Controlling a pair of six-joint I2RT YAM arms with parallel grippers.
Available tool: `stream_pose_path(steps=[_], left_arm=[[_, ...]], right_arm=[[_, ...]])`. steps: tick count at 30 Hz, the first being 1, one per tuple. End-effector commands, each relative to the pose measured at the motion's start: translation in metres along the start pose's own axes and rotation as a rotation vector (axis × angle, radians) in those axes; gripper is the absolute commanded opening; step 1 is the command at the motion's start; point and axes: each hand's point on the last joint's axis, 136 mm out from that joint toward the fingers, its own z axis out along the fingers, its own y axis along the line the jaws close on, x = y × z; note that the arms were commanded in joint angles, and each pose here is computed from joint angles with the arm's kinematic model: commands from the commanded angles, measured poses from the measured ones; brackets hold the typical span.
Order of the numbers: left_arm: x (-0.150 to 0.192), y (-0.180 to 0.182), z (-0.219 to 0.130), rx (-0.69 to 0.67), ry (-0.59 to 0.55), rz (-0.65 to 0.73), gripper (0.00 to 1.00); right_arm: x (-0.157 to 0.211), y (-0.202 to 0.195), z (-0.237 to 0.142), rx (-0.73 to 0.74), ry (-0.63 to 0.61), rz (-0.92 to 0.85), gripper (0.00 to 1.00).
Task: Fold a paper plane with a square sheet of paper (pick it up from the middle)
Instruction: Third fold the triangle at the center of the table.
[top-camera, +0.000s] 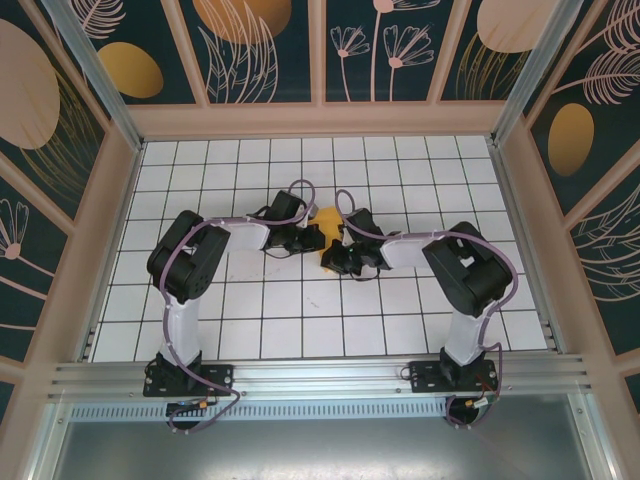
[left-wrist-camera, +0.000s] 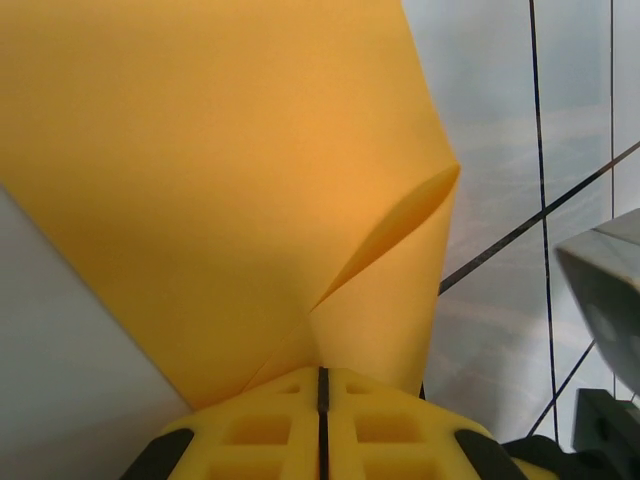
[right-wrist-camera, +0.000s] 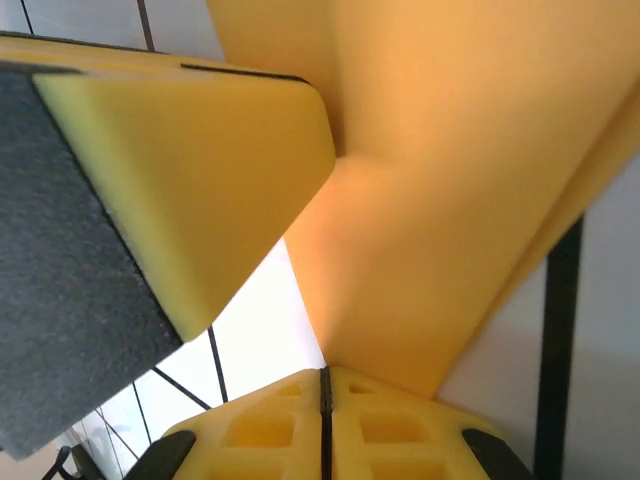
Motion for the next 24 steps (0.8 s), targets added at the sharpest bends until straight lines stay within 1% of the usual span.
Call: stream_pose_path(steps=[1, 2, 4, 8, 10, 12, 17, 19, 21, 24], left_arm=[[0.006, 0.032, 0.009, -0.117, 0.013, -0.013, 0.11], [0.006, 0.032, 0.009, -0.117, 0.012, -0.013, 0.1], [0.006, 0.033, 0.009, -0.118, 0.014, -0.014, 0.11], [0.008, 0.034, 0.009, -0.116, 0.017, -0.018, 0.1], [0.01, 0.034, 0.009, -0.116, 0.019, -0.02, 0.1], [0.01, 0.034, 0.009, -0.114, 0.02, -0.019, 0.1], [0.009, 0.032, 0.008, -0.107, 0.018, -0.014, 0.1], [0.009, 0.031, 0.008, -0.105, 0.02, -0.012, 0.1], [0.01, 0.032, 0.009, -0.105, 0.025, -0.012, 0.1], [0.011, 0.031, 0.008, -0.103, 0.026, -0.01, 0.1]], right_arm=[[0.016, -0.027, 0.008, 0.114, 0.045, 0.023, 0.11], [0.016, -0.032, 0.008, 0.139, 0.042, 0.026, 0.11], [0.015, -0.028, 0.005, 0.141, 0.034, 0.007, 0.11], [0.011, 0.005, -0.007, 0.067, 0.009, -0.052, 0.11], [0.011, 0.013, -0.01, 0.042, 0.006, -0.065, 0.12], [0.012, 0.008, -0.006, 0.051, 0.015, -0.056, 0.11], [0.021, -0.03, 0.008, 0.156, 0.037, -0.009, 0.11], [0.022, -0.034, 0.009, 0.161, 0.045, 0.004, 0.11], [0.017, -0.022, 0.003, 0.109, 0.034, -0.002, 0.1], [0.001, 0.017, -0.018, -0.026, -0.01, -0.044, 0.11]])
